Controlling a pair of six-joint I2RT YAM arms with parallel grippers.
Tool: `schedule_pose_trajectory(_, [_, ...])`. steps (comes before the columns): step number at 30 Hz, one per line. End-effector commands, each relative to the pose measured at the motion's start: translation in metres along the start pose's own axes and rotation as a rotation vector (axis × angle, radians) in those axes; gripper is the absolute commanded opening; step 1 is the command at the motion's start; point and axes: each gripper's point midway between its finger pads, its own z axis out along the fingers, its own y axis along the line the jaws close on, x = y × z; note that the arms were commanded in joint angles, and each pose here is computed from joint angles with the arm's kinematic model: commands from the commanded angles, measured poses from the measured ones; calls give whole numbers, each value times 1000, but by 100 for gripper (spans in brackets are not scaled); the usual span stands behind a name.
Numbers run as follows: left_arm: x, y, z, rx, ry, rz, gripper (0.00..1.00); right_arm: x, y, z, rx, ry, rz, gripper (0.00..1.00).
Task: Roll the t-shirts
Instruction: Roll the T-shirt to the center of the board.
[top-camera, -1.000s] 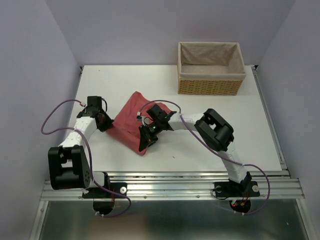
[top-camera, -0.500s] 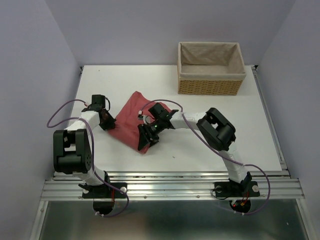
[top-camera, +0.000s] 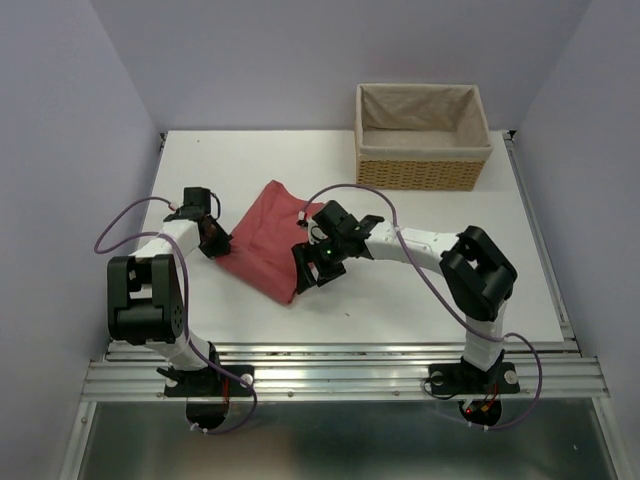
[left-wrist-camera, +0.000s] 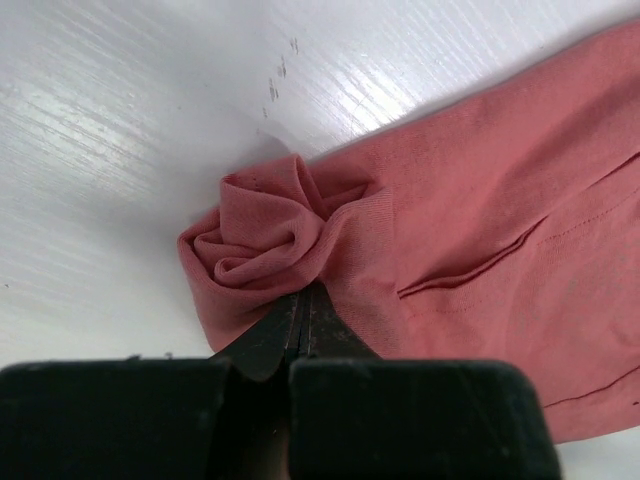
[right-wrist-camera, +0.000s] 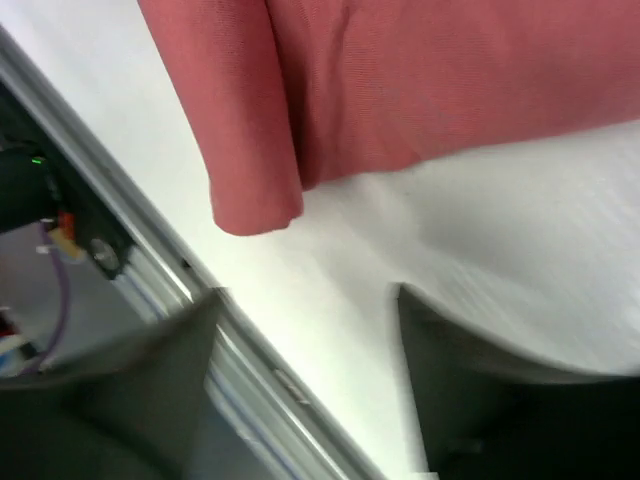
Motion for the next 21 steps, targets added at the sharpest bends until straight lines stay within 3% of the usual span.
schedule_pose_trajectory(1, [-10,-2,2,-10,-29,-4,0,-23,8,-24,124,-123,-91,31])
schedule_pose_trajectory(2, [-9,-1,2,-12,-27,-4,0,-23,18,-21,124,-131,-124,12])
schedule_pose_trajectory(3, [-9,-2,2,-10,-27,-2,0,-27,24,-20,117,-139,-146,1])
schedule_pose_trajectory(11, [-8,-1,6,-18,-18,3,0,-58,56,8,53,-171,-175,1])
schedule_pose_trajectory(14, [-7,-1,8,-22,-13,3,0,-69,40,22,116,-205,-142,1])
schedule_pose_trajectory(21, [-13,-2,10,-32,-23,4,0,-43,-25,64,292,-135,-81,1])
